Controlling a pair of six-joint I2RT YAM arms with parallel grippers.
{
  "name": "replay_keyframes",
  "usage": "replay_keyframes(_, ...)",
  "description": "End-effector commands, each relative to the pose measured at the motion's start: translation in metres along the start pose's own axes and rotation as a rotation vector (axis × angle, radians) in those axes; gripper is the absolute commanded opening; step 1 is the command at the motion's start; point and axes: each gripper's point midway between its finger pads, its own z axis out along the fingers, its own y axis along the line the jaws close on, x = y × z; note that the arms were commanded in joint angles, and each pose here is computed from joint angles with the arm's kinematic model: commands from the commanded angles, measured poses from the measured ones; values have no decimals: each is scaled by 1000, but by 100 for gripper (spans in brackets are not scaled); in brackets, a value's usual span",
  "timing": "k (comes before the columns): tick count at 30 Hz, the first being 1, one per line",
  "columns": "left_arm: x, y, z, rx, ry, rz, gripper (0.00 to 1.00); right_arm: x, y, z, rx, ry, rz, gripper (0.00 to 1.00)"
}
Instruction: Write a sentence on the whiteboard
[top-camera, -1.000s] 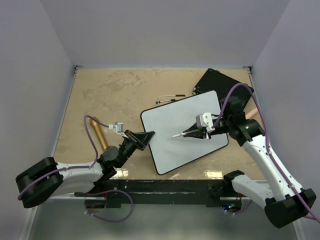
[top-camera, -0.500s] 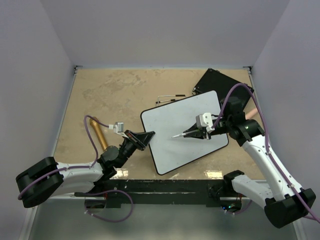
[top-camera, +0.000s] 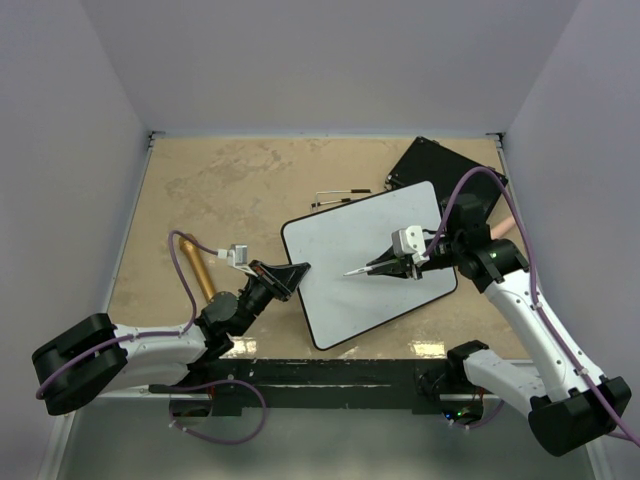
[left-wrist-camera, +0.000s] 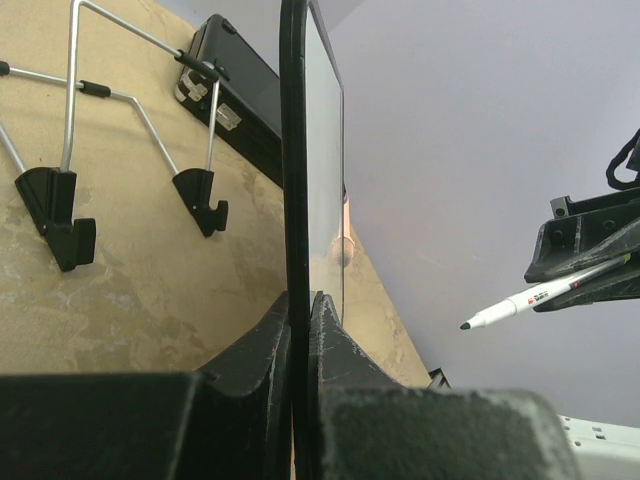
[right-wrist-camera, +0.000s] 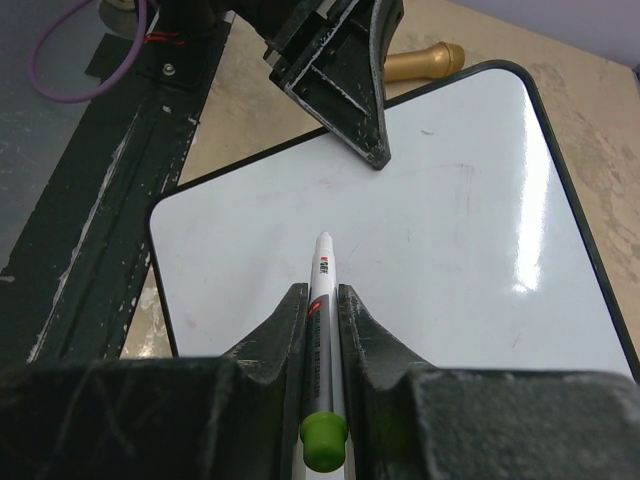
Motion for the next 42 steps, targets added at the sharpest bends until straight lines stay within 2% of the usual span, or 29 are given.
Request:
replay_keyframes(1, 15, 16, -1, -41, 64, 157, 0, -7, 0, -1, -4, -29, -39, 0)
replay_keyframes(42, 13, 17, 0, -53, 54, 176, 0, -3, 6, -3, -30, -35, -41, 0)
